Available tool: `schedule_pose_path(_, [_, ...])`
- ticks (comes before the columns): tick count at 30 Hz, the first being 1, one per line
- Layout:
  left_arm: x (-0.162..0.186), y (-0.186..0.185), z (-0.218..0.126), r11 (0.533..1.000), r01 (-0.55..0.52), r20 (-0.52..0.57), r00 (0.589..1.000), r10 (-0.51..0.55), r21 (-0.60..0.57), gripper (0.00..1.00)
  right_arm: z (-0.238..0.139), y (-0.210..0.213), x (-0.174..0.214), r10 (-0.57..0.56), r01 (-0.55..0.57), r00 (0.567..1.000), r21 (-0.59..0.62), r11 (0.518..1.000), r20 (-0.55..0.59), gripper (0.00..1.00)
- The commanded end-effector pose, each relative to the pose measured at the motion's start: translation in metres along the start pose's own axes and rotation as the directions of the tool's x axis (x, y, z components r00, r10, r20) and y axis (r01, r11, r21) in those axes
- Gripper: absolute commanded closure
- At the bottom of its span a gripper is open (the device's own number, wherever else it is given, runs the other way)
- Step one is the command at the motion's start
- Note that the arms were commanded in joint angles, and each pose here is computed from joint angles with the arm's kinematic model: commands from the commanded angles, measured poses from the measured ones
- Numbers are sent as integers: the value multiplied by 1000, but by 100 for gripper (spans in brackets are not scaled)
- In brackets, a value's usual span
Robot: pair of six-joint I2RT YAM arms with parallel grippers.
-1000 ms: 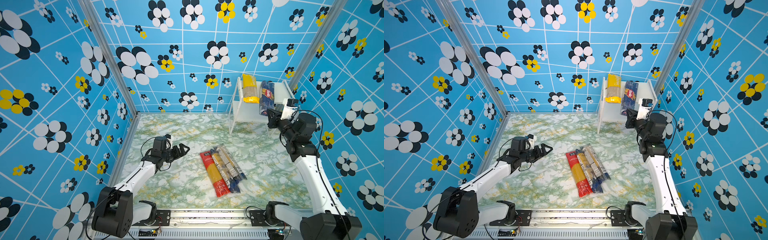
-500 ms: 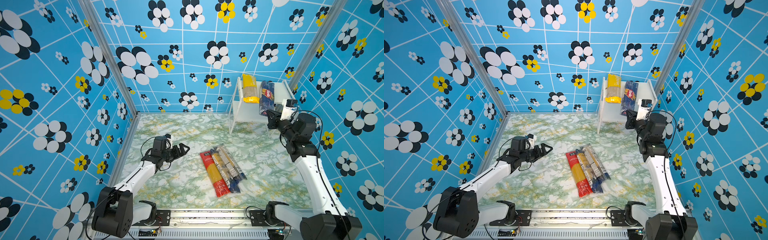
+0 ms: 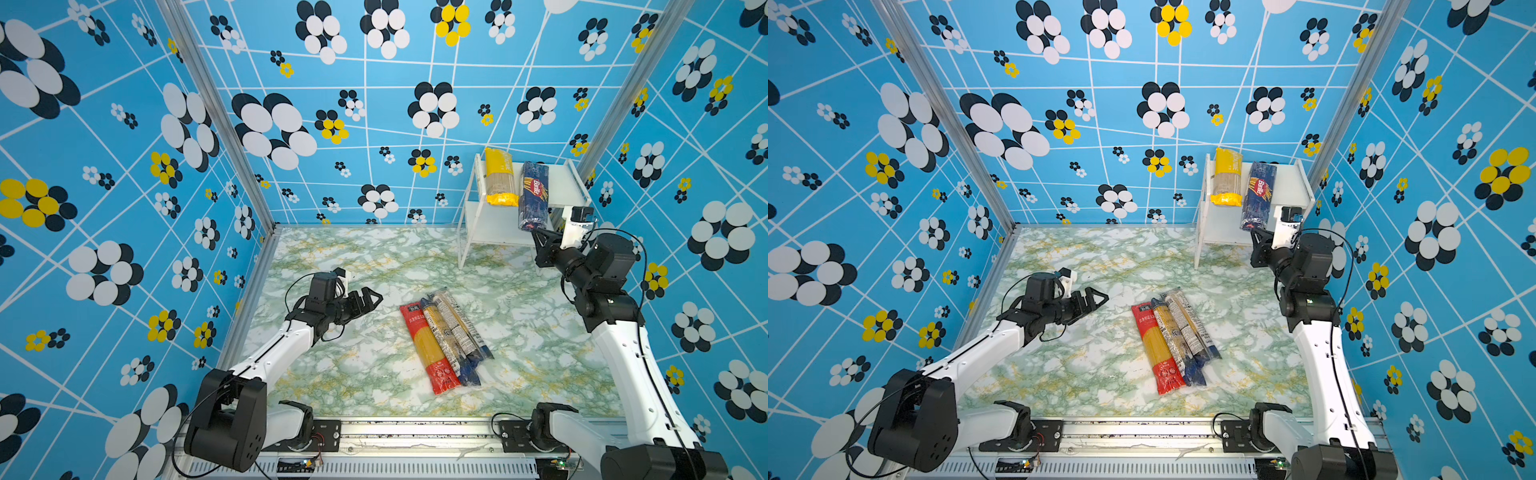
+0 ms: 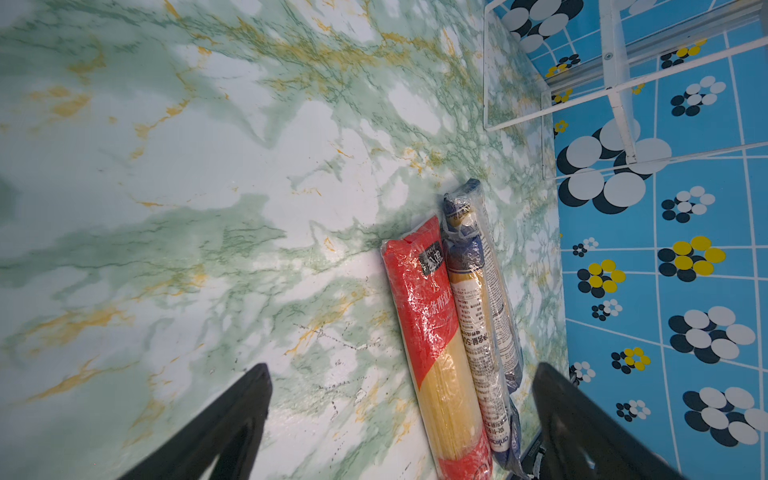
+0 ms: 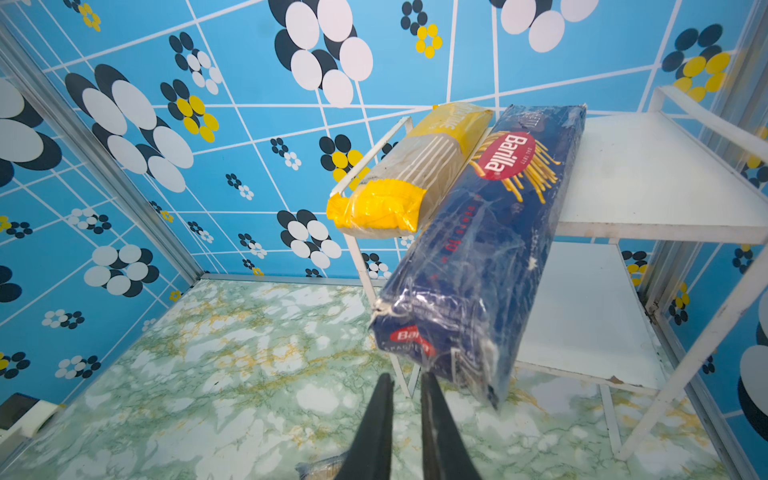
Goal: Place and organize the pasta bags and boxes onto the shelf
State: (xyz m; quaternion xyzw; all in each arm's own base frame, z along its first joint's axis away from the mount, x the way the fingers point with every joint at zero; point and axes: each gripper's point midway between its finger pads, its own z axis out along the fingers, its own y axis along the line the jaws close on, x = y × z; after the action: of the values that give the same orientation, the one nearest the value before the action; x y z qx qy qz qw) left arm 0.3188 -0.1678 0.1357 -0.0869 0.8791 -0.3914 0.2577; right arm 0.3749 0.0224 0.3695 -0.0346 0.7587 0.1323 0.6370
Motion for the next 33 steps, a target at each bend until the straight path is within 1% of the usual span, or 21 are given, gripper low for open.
schedule_pose_path(1, [-9, -9, 0, 1000, -23, 26, 999, 22, 7, 1, 0, -2, 6, -11, 11, 1000, 3, 1000, -15, 83])
schedule_pose_path(24, [-8, -4, 3, 1000, -20, 18, 1000, 21, -9, 1, 18, -26, -8, -27, 29, 1000, 112, 993, -15, 82])
schedule_pose_path(33, [-8, -2, 7, 1000, -16, 12, 1000, 16, -9, 1, 21, -32, -10, -40, 45, 998, 138, 989, -40, 82])
